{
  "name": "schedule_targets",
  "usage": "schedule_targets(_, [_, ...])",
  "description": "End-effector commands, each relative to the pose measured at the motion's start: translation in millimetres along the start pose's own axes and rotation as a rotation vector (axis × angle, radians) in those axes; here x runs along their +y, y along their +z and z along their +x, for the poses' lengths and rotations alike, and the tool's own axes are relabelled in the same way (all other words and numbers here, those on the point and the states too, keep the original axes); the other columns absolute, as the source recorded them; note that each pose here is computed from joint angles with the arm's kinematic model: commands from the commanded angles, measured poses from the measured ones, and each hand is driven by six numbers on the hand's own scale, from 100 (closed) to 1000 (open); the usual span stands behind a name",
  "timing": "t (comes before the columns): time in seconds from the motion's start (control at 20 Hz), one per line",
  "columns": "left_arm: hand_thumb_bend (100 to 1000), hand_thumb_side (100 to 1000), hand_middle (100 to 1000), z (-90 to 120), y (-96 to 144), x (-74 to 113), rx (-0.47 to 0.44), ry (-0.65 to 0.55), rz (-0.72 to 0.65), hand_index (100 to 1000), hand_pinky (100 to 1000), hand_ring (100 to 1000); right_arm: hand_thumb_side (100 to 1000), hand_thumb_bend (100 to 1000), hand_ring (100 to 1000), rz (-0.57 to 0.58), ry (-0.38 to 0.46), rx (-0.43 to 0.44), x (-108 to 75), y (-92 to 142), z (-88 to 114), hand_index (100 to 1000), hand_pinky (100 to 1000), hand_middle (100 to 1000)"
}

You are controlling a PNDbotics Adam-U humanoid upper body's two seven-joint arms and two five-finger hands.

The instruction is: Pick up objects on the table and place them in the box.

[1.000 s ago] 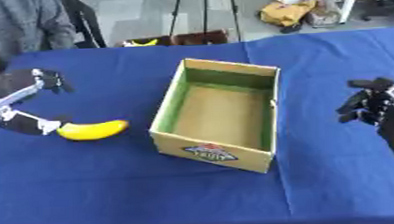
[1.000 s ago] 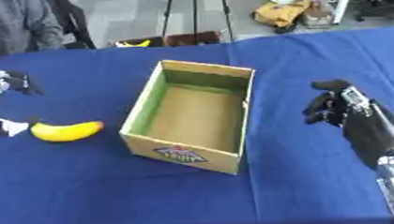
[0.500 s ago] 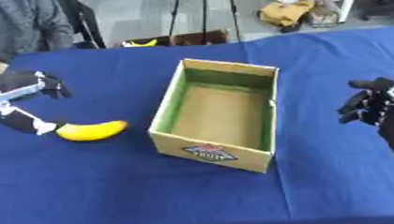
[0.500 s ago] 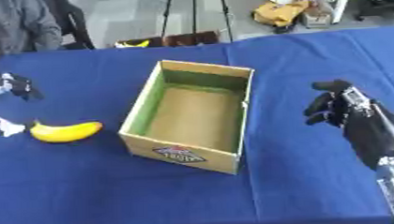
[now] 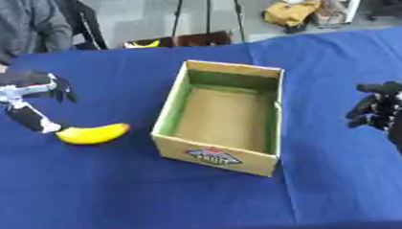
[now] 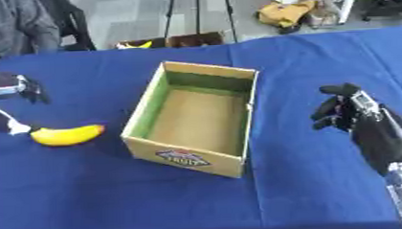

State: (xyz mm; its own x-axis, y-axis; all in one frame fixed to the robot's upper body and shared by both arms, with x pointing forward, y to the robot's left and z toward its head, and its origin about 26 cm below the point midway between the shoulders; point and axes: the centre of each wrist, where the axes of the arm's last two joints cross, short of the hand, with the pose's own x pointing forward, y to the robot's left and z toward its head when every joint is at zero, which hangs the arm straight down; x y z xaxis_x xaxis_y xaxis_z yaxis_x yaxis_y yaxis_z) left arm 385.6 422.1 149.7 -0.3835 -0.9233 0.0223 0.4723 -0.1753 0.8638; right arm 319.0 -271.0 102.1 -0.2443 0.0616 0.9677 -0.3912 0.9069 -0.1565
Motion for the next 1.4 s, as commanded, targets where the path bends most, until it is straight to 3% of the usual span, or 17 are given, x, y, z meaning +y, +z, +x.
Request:
schedule_targets(0.05, [405, 228, 708, -3, 1, 8.1, -0.026, -0.069, -0.056, 782, 744, 705, 836, 100, 610, 0.01, 0.021, -0.019, -2.4, -2, 7, 808, 578, 525])
schedule_targets(0.8, [441, 286, 724, 3, -13, 3.9, -0.092, -0.112, -0.188, 795, 760, 722, 838, 100, 610, 0.012, 0.021, -0.021, -2.3, -3, 8, 808, 578, 526])
schedule_targets(1.4, [466, 271, 714, 7, -20, -4.9, -0.098, -0.114, -0.23, 788, 753, 714, 842, 100, 609, 0.012, 0.02, -0.02, -2.1, -3, 7, 807, 578, 525])
